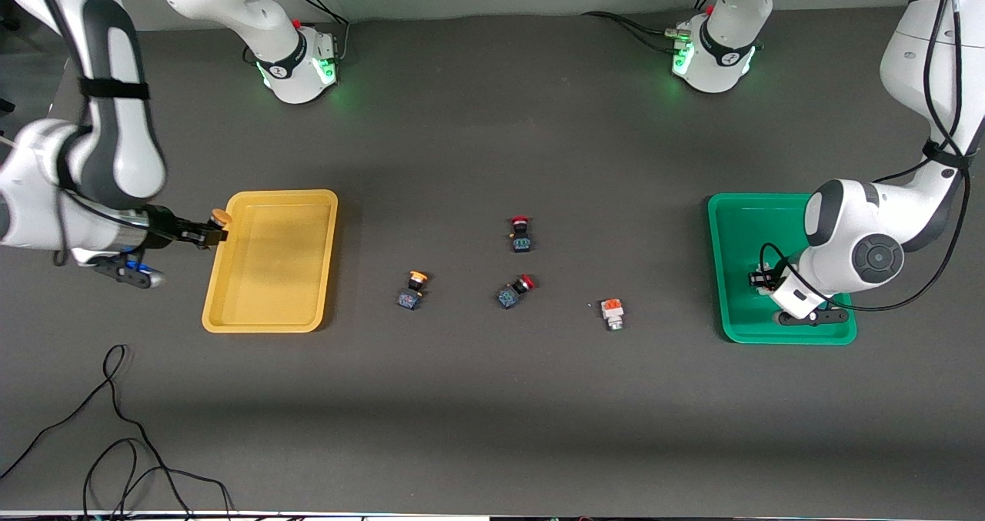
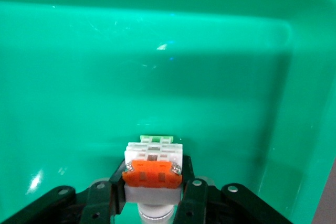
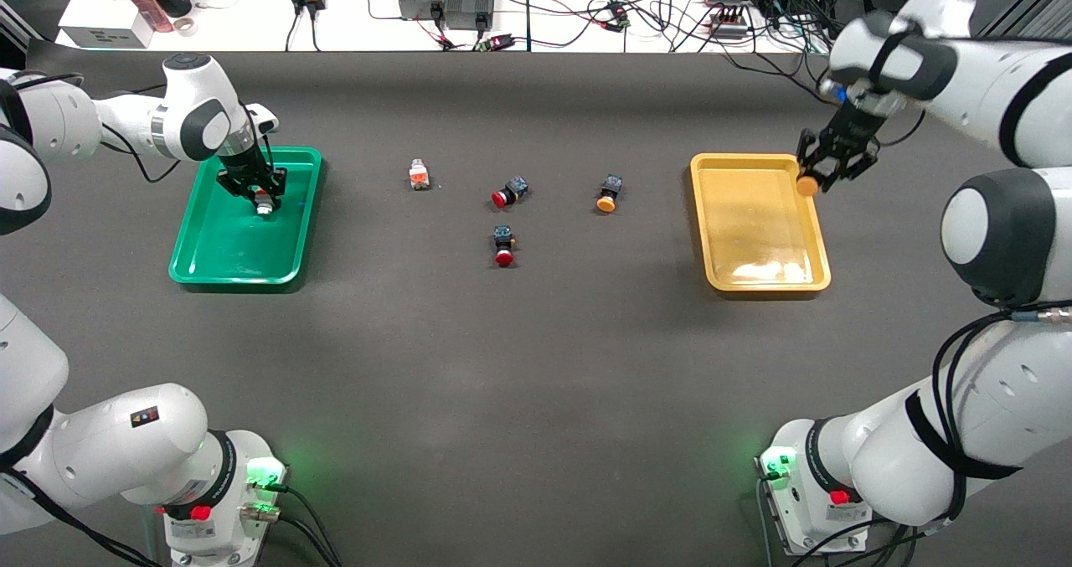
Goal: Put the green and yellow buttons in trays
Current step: 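Lower the buttons into the matching trays and open both grippers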
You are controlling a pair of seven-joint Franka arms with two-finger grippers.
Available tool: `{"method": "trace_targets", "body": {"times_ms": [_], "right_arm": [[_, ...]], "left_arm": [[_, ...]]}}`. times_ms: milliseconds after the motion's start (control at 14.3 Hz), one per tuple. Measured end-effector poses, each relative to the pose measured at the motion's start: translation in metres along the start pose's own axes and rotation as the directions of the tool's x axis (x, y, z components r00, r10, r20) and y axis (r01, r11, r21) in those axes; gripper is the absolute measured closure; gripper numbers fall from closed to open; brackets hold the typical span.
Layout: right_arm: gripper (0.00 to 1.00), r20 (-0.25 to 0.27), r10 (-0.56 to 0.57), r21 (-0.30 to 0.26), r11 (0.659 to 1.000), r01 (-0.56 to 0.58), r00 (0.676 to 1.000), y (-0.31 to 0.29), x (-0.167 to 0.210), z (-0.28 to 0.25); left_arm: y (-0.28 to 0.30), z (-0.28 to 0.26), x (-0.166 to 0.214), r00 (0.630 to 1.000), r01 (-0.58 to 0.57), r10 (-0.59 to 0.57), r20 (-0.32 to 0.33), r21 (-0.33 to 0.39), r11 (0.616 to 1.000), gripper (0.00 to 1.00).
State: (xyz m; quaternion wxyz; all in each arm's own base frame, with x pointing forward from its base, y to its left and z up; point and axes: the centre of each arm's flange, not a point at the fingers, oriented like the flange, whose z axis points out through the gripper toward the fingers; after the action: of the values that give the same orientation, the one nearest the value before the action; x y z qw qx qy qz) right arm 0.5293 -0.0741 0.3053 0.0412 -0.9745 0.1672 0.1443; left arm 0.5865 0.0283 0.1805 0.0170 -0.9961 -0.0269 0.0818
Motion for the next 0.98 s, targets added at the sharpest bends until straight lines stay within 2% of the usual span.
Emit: {"method": "trace_targets", "body": {"times_ms": [70,210,350,491,561,701,841,911,981], "right_arm": [[0.50,-0.019,0.001,-0.019,1.000,-0.001,1.000,0.007,0.001,0.021],[0.50,-0.048,0.010,-0.044,0.999,-0.012,0.999,0.018,0.003,0.055],[0.50,-0.060,0.007,-0.011,1.000,-0.008,0.998,0.026,0.004,0.083],[0.51,-0.052,0.007,0.028,1.000,-0.006,0.999,0.031,0.007,0.108],[0.46,-0.049,0.011,0.032,0.999,-0.010,0.999,0.033,0.008,0.116],[0.27,-0.051,0.013,0.036,0.999,-0.011,0.999,0.031,0.010,0.118],[0.07,-0.051,-0.005,0.055,0.998,0.007,0.999,0.021,0.013,0.106],[0.00,-0.039,-0.020,0.076,0.997,0.022,0.999,0.013,0.016,0.093],[0.00,-0.022,-0.038,0.101,0.994,0.040,0.999,0.005,0.020,0.075]], "left_arm": [[0.001,-0.003,0.000,1.000,-0.002,0.002,-0.002,0.003,1.000,0.58],[0.003,-0.009,-0.002,1.000,-0.008,0.008,0.020,0.017,1.000,0.42],[0.001,-0.028,-0.006,0.998,-0.012,0.009,0.061,0.048,0.999,0.21],[0.002,-0.070,-0.006,0.997,-0.011,0.004,0.081,0.082,0.997,0.01],[0.009,-0.097,-0.006,0.996,-0.005,-0.002,0.087,0.083,0.997,0.00],[0.039,-0.153,-0.005,0.997,0.011,-0.014,0.082,0.033,0.999,0.00],[0.082,-0.179,-0.008,0.998,0.021,-0.021,0.057,0.012,1.000,0.00],[0.110,-0.181,-0.010,0.999,0.024,-0.024,0.045,0.007,1.000,0.00],[0.141,-0.181,-0.013,0.999,0.032,-0.032,0.024,0.000,0.999,0.00]]}}
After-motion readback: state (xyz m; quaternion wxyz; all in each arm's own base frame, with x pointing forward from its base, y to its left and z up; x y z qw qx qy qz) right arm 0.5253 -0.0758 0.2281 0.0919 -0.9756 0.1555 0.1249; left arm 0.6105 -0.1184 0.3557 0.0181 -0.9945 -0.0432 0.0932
